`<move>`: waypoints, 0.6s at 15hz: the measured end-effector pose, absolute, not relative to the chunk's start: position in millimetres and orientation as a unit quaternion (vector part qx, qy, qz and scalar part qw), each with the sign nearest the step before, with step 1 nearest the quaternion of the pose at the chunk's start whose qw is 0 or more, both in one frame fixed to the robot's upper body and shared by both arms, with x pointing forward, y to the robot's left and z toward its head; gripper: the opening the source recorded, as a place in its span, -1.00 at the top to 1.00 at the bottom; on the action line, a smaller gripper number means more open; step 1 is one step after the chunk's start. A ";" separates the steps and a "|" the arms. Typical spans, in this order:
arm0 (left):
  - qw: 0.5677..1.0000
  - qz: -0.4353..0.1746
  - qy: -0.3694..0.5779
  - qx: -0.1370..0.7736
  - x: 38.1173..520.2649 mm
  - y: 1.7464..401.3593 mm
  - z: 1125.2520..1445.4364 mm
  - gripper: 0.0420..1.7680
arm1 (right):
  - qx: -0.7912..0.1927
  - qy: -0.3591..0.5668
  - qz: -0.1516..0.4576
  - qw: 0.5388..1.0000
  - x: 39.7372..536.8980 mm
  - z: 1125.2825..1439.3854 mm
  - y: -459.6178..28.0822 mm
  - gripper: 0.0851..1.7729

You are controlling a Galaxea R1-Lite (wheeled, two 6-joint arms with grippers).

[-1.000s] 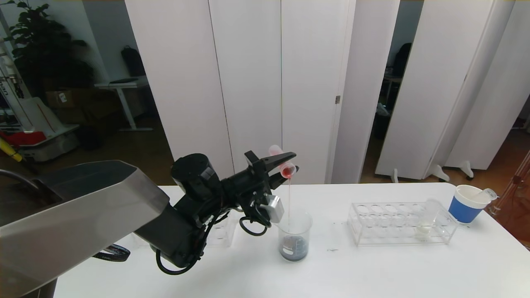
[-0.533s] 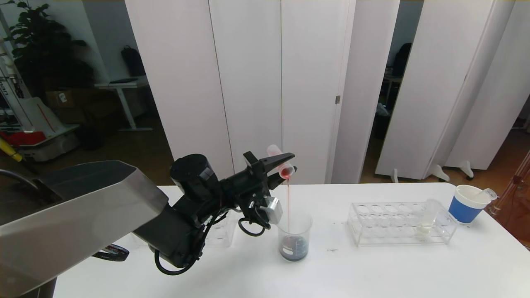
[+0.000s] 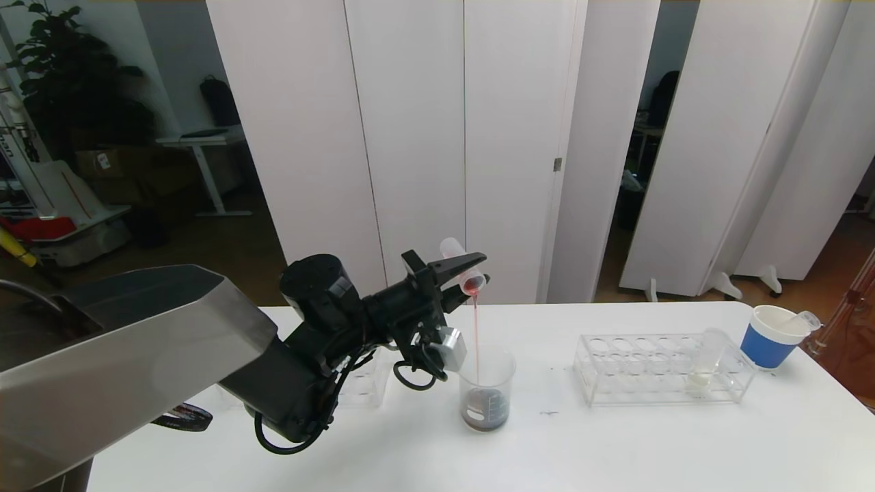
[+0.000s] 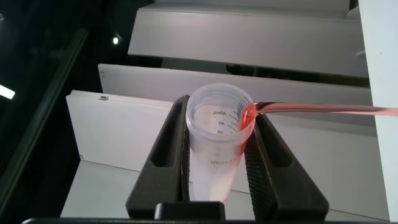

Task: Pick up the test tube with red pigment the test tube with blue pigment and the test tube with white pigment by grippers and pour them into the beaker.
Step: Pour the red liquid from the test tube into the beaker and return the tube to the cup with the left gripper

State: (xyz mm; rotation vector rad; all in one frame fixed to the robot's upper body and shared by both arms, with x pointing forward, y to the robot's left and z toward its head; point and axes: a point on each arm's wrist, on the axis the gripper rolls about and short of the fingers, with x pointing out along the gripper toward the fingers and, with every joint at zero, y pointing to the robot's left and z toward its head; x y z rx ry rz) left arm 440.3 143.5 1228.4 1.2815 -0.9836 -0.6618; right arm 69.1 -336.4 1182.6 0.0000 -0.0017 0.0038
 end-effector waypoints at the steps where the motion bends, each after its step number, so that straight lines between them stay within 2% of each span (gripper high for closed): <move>1: 0.640 -0.287 -0.433 0.567 440.4 143.9 1228.6 0.36 | 0.000 -0.001 0.002 1.000 69.1 1182.6 -336.4 -0.98; 9: 0.634 -0.282 -0.434 0.575 440.7 145.5 1227.6 0.36 | 0.000 -0.001 0.002 1.000 69.1 1182.6 -336.4 -0.98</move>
